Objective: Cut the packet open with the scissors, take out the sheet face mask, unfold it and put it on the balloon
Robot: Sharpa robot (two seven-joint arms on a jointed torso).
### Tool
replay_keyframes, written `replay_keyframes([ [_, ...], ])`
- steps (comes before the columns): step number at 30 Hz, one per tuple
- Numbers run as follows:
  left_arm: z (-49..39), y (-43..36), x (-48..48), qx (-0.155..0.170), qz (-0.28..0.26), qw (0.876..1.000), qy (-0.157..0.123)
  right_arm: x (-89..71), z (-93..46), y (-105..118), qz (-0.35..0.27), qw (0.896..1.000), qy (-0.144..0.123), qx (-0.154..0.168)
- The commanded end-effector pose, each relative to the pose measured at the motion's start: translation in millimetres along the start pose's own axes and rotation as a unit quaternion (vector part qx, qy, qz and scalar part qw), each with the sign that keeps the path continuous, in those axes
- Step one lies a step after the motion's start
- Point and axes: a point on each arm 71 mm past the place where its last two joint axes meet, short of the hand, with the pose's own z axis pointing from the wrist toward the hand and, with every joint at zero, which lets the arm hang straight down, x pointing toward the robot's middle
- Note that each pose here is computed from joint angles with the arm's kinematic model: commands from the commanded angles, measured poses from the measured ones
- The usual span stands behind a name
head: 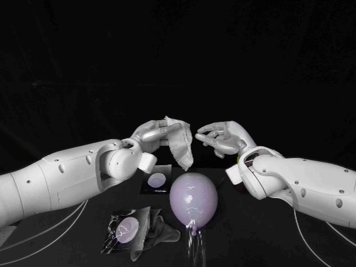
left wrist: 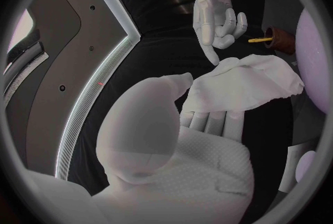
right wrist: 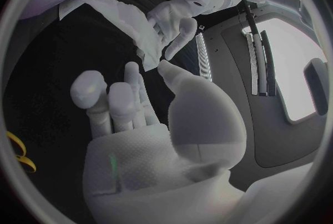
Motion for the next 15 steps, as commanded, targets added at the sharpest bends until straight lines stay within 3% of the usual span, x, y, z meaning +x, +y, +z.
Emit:
replay_keyframes([
  [1, 0.0, -0.5, 4.8, 0.004, 0.003, 1.000, 0.025, 2.6, 0.4, -0.7, 0.009, 1.000, 0.024, 0.009],
  [15, -2.1, 4.9, 11.1, -0.004, 0.015, 0.999, 0.051, 3.9, 5.6, -5.5, 0.009, 0.999, 0.041, 0.026],
])
